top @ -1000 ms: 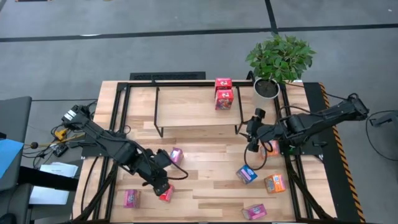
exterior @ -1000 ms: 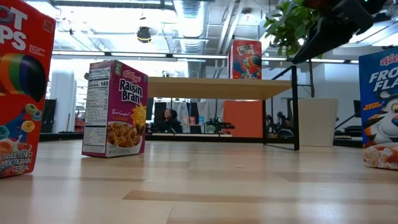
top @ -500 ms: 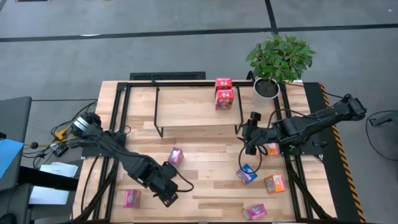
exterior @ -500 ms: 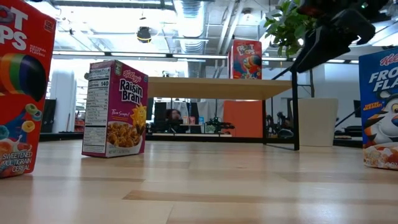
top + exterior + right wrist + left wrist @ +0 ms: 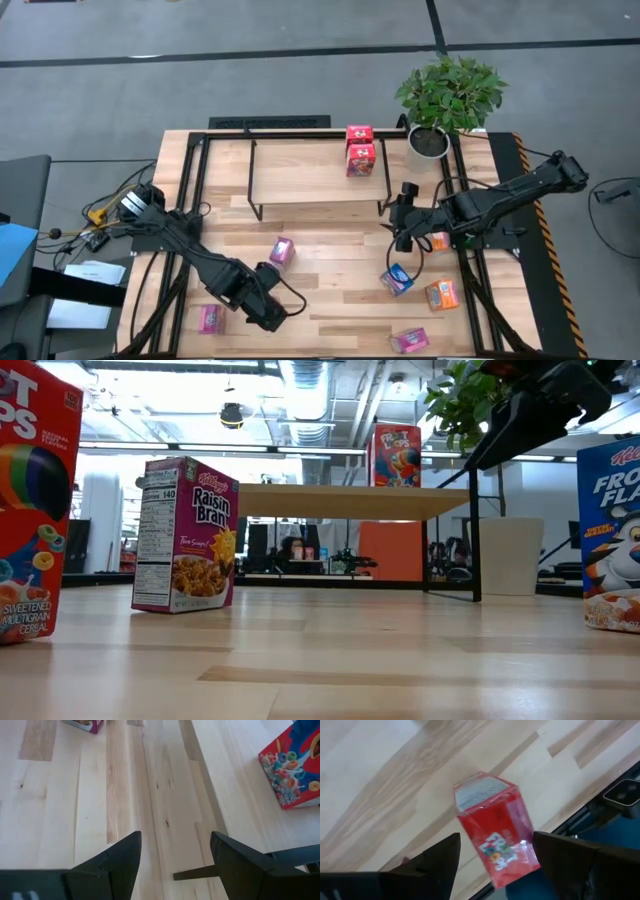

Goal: Stack cereal on shelf
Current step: Put the red cereal box on the shelf

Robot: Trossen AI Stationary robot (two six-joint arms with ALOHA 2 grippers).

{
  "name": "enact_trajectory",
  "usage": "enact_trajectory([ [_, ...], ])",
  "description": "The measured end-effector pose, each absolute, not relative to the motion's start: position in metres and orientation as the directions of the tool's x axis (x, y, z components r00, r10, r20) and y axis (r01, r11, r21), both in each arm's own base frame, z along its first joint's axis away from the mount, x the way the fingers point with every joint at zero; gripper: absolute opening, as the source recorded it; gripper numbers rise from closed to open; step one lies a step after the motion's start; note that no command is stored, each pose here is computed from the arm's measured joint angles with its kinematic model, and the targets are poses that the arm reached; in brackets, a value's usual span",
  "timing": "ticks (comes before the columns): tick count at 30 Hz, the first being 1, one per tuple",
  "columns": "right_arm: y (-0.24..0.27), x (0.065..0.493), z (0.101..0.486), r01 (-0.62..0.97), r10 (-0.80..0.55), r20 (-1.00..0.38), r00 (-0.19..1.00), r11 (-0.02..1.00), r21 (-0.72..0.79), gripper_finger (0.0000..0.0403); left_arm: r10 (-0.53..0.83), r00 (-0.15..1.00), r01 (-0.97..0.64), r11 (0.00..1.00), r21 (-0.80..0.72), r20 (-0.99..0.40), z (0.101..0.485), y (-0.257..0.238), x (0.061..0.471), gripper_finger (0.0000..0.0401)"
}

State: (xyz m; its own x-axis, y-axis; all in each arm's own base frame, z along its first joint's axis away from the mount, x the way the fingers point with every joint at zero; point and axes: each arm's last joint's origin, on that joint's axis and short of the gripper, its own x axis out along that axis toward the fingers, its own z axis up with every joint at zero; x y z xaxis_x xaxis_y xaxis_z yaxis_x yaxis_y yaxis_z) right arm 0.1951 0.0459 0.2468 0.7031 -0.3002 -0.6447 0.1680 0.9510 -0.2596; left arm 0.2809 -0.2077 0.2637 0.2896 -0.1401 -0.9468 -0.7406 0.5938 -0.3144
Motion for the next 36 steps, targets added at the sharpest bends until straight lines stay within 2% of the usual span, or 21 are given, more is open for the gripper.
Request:
enact_trajectory([
  [7, 0.0457, 0.1953, 0.2469, 0.171, -0.301, -0.643, 0.704, 0.951, -0.258, 0.0265, -0.122, 0.319, -0.760, 0.559, -0.330, -0.940, 0.2627, -0.2080, 0.2839, 0.0239],
  [17, 0.0496, 0.1941, 0.2468, 0.164, -0.288, -0.644, 0.709, 0.955, -0.247, 0.0265, -0.131, 0.300, -0.776, 0.543, -0.321, -0.945, 0.2591, -0.2095, 0.2848, 0.0235],
  [26, 0.0531, 0.1931, 0.2468, 0.154, -0.278, -0.644, 0.713, 0.958, -0.242, 0.0265, -0.131, 0.253, -0.776, 0.564, -0.282, -0.958, 0.2545, -0.2091, 0.2840, 0.0202],
  [36, 0.0530, 0.1931, 0.2468, 0.172, -0.279, -0.643, 0.713, 0.959, -0.224, 0.0265, -0.157, 0.192, -0.747, 0.617, -0.249, -0.969, 0.2538, -0.2040, 0.2834, 0.0145],
])
